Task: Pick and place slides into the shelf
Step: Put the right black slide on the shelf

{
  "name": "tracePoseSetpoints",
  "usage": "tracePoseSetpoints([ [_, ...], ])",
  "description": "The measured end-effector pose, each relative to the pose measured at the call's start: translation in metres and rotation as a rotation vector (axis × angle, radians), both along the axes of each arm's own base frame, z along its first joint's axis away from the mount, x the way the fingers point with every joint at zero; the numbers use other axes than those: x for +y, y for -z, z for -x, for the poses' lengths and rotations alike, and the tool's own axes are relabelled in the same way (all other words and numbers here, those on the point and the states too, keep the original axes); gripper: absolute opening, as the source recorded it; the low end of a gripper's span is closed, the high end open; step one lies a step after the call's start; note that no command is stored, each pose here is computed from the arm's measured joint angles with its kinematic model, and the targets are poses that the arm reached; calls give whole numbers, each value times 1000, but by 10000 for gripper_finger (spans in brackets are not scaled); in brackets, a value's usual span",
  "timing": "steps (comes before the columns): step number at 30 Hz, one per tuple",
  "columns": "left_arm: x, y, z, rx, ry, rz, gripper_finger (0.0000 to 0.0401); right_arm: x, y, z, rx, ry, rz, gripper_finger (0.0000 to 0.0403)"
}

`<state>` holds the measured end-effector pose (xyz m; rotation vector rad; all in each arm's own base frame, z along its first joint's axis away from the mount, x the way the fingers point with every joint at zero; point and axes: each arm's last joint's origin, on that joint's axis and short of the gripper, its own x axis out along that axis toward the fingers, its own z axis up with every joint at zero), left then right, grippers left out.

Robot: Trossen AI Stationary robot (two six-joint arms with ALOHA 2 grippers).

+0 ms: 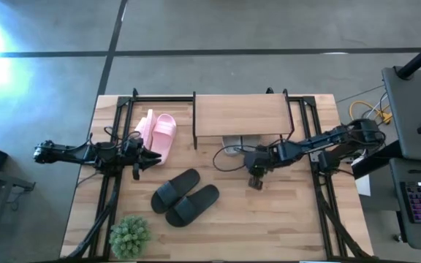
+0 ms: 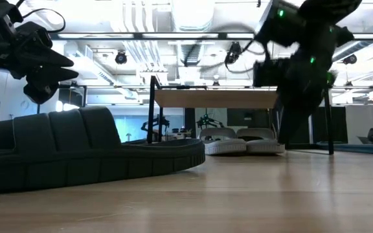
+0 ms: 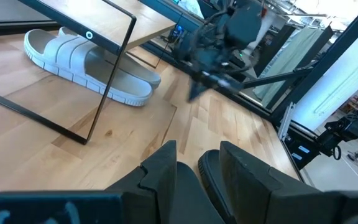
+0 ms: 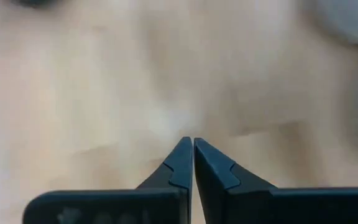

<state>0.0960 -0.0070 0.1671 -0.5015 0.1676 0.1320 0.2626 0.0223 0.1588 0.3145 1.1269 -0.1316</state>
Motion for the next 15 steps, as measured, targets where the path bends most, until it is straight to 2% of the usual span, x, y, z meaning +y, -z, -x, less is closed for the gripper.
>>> tracePoseSetpoints([
  [3, 0, 0, 0, 0, 0, 0, 109, 3, -11, 0, -58, 0, -106, 8],
  [9, 0, 0, 0, 0, 0, 0, 109, 2, -37, 8, -159, 70, -168, 8],
  [11, 0, 0, 0, 0, 0, 0, 109, 1, -47, 12, -199, 106, -167, 8],
  [15, 0, 0, 0, 0, 0, 0, 109, -4, -62, 19, -287, 250, -88, 16],
])
